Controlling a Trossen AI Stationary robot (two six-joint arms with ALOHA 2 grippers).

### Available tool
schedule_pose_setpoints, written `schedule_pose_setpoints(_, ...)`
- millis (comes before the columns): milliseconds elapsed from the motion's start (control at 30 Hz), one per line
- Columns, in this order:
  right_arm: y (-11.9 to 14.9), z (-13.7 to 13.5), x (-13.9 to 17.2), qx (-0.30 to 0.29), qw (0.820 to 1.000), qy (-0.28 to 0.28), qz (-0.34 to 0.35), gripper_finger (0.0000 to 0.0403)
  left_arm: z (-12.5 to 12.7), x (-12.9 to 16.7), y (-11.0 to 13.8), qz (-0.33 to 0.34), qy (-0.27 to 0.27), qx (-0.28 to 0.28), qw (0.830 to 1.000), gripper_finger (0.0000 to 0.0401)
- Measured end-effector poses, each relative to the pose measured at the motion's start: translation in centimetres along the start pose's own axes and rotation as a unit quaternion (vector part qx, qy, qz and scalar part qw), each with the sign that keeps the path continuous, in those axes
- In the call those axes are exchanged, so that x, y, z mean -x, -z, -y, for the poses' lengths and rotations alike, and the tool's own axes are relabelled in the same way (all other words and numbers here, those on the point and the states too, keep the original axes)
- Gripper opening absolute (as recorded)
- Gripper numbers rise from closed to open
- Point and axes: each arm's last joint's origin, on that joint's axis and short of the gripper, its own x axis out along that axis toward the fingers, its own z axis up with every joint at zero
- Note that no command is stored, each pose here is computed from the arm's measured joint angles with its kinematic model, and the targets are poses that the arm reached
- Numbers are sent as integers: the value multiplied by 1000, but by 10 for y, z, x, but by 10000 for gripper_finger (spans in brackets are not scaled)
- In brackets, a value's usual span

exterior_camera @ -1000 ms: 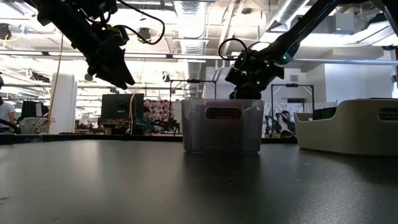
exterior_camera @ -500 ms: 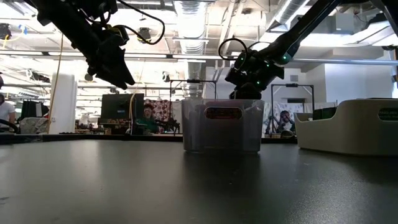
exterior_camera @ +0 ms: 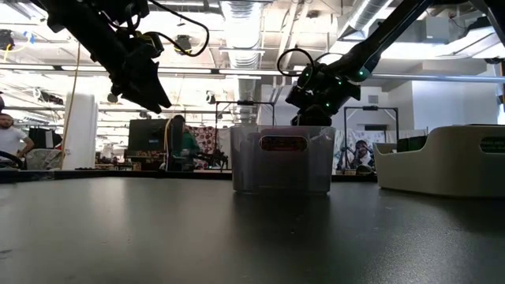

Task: Sort spices by type
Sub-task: Put the green seasoning bottle into the transparent bin

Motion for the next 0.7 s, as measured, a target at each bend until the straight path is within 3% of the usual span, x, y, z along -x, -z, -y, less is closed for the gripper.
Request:
schedule_pose_setpoints(467, -1, 1, 0, 2, 1000, 10, 0, 310, 0, 0, 0, 0, 0, 11, 1000, 281)
schedule_pose_setpoints(700, -7, 3, 8, 10, 1000, 23, 13, 322, 0, 0, 0, 0, 0, 13, 1000, 281)
